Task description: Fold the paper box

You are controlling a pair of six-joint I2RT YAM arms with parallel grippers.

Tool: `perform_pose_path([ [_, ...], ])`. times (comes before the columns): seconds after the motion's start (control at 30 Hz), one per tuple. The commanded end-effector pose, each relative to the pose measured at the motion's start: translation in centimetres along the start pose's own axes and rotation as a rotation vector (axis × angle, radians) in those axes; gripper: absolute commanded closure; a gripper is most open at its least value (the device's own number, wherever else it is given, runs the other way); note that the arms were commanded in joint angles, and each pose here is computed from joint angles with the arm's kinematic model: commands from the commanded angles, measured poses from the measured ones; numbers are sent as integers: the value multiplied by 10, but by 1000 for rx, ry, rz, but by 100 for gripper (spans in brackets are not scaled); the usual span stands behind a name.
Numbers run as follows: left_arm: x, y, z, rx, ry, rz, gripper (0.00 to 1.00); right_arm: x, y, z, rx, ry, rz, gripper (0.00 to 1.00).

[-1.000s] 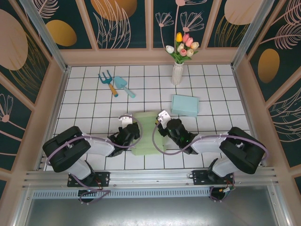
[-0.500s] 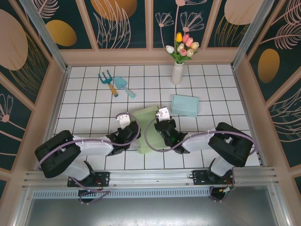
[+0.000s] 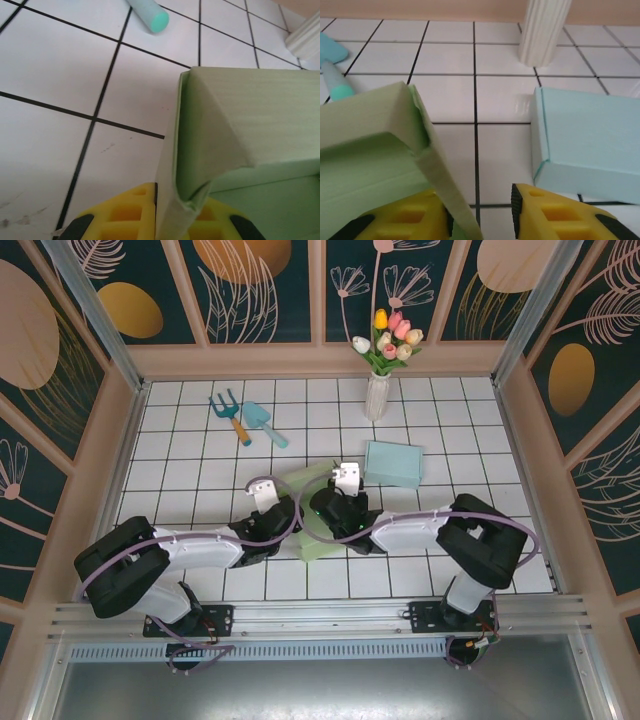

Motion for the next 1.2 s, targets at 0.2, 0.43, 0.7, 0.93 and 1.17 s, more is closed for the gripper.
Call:
perform_pose_path([
  [0.2,17,9,1,-52,75,-45,100,23,-15,4,160,292,-114,59],
  [0.43,15,6,1,-44,53,-40,100,22,-25,14,158,254,-118,60],
  [0.7,19,3,1,-41,64,-43,100,12,-5,24,69,148,-86,73],
  [0.93,37,2,-2,-70,157,-49,100,-30,2,29,-2,-116,-9,81],
  [1.17,33,2,2,-67,171,-31,100,-8,2,20,46,60,-15,75],
])
Point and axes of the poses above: each hand's point on the last joint's axis, 136 mm out from that joint toward the fingers, its own z axis out along the fingers, its own x axis along the line the jaws close on, y = z × x, the point moved 4 cm from there along -z, back along the fingers, and after that the axes turned 15 degrees about z, right-handed, at the moved point
